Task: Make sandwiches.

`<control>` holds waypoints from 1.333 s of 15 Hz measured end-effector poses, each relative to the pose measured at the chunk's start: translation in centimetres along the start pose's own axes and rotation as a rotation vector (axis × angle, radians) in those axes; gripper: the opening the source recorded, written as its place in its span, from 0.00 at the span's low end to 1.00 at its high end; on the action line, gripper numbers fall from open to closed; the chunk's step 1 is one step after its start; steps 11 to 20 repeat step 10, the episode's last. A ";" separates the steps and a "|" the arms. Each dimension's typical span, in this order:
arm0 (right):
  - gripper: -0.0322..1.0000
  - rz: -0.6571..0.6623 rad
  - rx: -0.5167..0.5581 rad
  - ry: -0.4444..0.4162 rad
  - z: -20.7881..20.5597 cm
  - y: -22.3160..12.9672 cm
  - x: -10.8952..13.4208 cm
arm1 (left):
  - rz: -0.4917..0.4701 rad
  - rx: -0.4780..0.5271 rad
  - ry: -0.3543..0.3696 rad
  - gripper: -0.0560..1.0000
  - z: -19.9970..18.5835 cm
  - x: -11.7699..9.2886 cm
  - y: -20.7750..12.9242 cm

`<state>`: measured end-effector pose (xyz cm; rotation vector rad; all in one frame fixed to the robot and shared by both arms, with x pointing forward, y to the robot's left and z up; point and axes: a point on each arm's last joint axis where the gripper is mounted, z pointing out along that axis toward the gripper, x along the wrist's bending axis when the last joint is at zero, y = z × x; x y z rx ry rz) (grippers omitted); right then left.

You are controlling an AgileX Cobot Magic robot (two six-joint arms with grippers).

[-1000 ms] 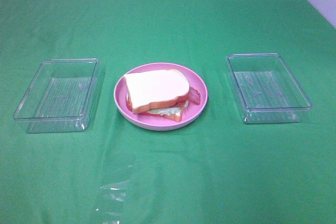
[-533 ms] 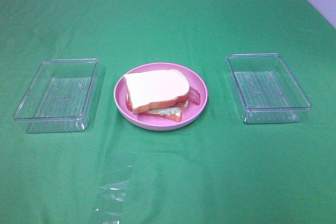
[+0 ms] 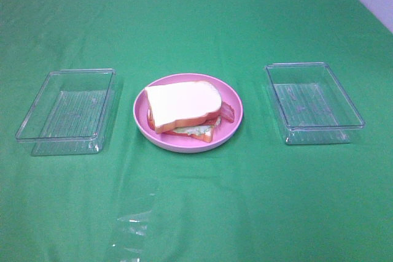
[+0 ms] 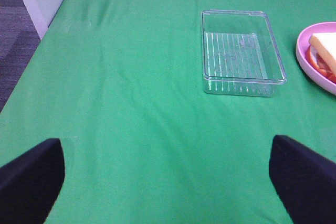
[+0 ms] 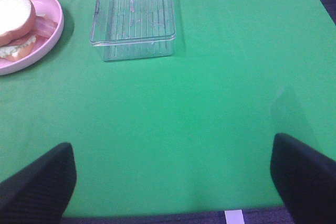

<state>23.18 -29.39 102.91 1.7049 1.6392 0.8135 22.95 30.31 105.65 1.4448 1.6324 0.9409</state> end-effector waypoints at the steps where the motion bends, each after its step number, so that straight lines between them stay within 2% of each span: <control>1: 0.95 0.000 0.000 0.000 0.0 0.0 0.0 | 0.000 0.000 0.000 0.98 0.0 0.0 0.0; 20: 0.95 0.000 0.000 0.000 0.0 0.0 0.0 | 0.000 0.000 0.000 0.98 0.0 0.0 0.0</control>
